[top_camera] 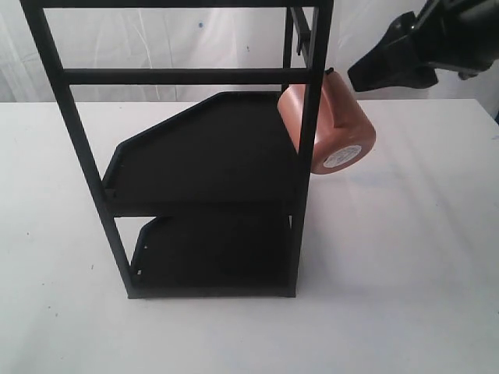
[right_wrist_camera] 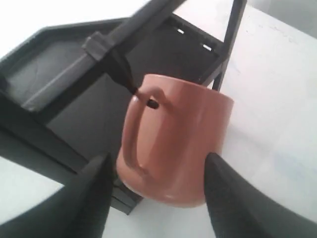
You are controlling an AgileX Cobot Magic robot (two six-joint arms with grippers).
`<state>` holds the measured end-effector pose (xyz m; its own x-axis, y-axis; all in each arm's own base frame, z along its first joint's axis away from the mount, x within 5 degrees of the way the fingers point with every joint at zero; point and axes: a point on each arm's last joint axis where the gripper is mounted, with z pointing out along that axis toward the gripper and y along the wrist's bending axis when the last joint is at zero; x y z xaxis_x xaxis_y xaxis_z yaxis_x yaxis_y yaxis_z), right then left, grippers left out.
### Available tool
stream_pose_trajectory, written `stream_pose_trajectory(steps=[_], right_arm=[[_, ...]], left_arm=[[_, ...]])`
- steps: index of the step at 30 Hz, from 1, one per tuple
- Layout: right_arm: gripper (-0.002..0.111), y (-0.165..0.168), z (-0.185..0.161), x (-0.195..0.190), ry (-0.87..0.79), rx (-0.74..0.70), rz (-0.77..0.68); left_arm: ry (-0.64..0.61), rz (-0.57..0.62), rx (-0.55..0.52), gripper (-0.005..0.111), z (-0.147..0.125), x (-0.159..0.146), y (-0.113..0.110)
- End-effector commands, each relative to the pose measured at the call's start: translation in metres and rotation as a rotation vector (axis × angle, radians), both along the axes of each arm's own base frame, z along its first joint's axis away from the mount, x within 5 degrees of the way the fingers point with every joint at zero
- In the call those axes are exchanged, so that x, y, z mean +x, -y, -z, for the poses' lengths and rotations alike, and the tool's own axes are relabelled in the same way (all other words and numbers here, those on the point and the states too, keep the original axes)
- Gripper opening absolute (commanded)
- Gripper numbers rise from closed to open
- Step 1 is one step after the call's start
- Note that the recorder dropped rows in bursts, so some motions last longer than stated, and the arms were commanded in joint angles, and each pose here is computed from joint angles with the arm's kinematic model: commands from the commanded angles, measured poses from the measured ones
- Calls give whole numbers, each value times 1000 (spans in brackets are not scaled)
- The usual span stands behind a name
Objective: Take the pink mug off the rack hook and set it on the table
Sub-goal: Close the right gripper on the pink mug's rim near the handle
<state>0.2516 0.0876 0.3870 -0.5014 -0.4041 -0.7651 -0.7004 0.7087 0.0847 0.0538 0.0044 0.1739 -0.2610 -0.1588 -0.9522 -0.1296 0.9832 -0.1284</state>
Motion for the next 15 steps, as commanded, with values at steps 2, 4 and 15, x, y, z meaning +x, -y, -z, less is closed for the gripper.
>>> stream_pose_trajectory(steps=[2,4,15], right_arm=[[52,-3,5,5,-44,29,-48],[52,-7,10,13,-68,80,-39],[48,-15,29,34,-95,112,-76]], left_arm=[[3,6,-8,0,0,0,1],[3,6,-8,0,0,0,1],[3,6,-8,0,0,0,1]])
